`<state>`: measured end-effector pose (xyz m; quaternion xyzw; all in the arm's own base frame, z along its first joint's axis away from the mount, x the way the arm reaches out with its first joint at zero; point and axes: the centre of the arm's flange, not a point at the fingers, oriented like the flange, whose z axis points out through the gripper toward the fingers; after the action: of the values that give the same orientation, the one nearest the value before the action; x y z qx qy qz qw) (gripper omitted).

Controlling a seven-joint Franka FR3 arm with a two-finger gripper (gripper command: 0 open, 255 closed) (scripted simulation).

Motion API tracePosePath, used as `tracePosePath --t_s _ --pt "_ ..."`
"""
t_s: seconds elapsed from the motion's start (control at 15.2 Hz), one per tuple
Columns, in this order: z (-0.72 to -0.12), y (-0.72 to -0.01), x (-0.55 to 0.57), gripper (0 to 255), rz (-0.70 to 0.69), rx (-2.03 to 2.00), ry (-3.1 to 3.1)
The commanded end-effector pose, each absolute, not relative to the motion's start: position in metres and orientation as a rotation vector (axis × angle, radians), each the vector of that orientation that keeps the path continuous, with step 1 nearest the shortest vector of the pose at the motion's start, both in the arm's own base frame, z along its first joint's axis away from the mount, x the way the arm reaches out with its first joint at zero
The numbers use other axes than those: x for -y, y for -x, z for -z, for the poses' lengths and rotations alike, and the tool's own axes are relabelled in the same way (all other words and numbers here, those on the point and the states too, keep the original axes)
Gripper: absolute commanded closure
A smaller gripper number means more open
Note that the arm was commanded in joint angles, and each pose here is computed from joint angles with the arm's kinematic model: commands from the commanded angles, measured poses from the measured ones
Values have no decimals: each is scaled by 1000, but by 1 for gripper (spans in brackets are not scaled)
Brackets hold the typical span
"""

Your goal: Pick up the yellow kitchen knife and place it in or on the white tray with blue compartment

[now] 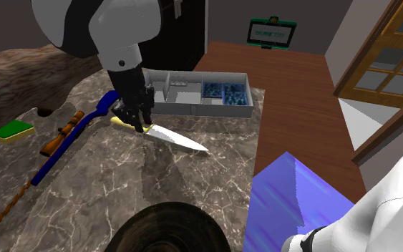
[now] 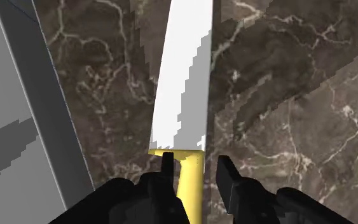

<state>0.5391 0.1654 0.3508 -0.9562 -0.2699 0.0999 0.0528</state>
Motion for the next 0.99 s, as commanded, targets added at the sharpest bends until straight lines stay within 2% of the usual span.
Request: tracePosePath --t_s 0.0,0.13,0.59,0.92 --pt "-362 -509 -145 0 -30 932 2855" --pt "-365 -453 -99 0 488 1116 2680" --pt "-331 -461 -110 0 488 1116 2680" --pt "-328 -462 -111 0 488 1116 2680"
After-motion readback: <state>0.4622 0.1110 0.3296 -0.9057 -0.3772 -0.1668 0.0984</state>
